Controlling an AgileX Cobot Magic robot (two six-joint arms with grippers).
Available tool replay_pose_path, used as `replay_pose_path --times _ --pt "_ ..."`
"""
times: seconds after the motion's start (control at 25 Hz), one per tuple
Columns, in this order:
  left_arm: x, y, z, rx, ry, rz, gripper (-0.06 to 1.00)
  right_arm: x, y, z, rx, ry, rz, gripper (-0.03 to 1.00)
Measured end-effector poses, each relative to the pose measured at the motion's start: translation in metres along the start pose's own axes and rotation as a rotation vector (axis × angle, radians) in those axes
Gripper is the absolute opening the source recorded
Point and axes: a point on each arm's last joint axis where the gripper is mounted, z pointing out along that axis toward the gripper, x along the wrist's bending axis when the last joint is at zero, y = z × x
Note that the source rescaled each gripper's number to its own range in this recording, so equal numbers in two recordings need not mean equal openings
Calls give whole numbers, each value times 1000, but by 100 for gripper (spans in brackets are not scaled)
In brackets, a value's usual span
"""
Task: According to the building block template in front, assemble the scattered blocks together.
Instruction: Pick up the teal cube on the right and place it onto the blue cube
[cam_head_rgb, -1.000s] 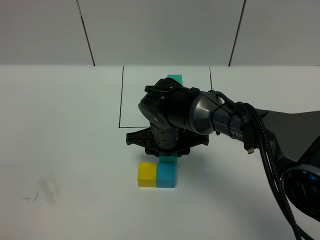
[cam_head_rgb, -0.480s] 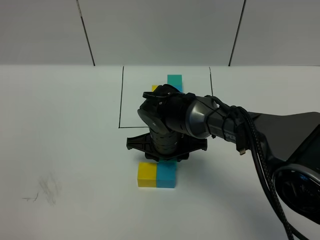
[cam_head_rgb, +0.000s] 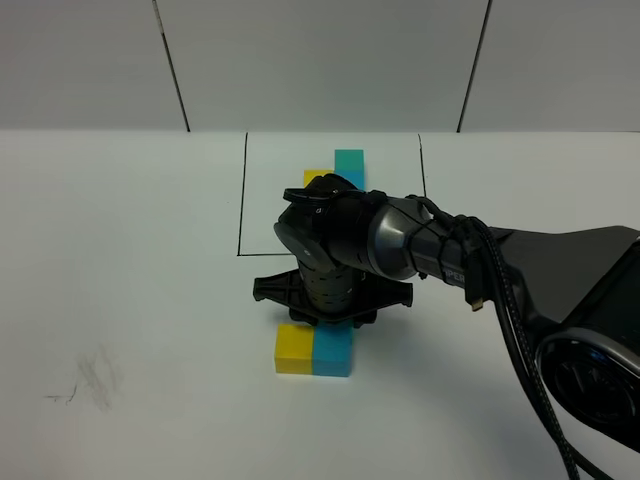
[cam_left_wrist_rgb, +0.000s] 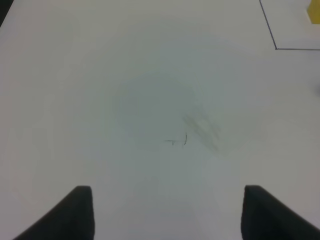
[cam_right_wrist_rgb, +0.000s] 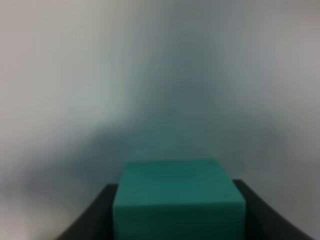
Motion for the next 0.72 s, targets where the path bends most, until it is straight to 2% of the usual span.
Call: replay_pose_path --times 0.52,0.72 --pt "0 0 0 0 1 0 42 2 1 0 -13 21 -3 1" --pt "0 0 0 0 1 0 42 2 1 0 -14 20 -45 1"
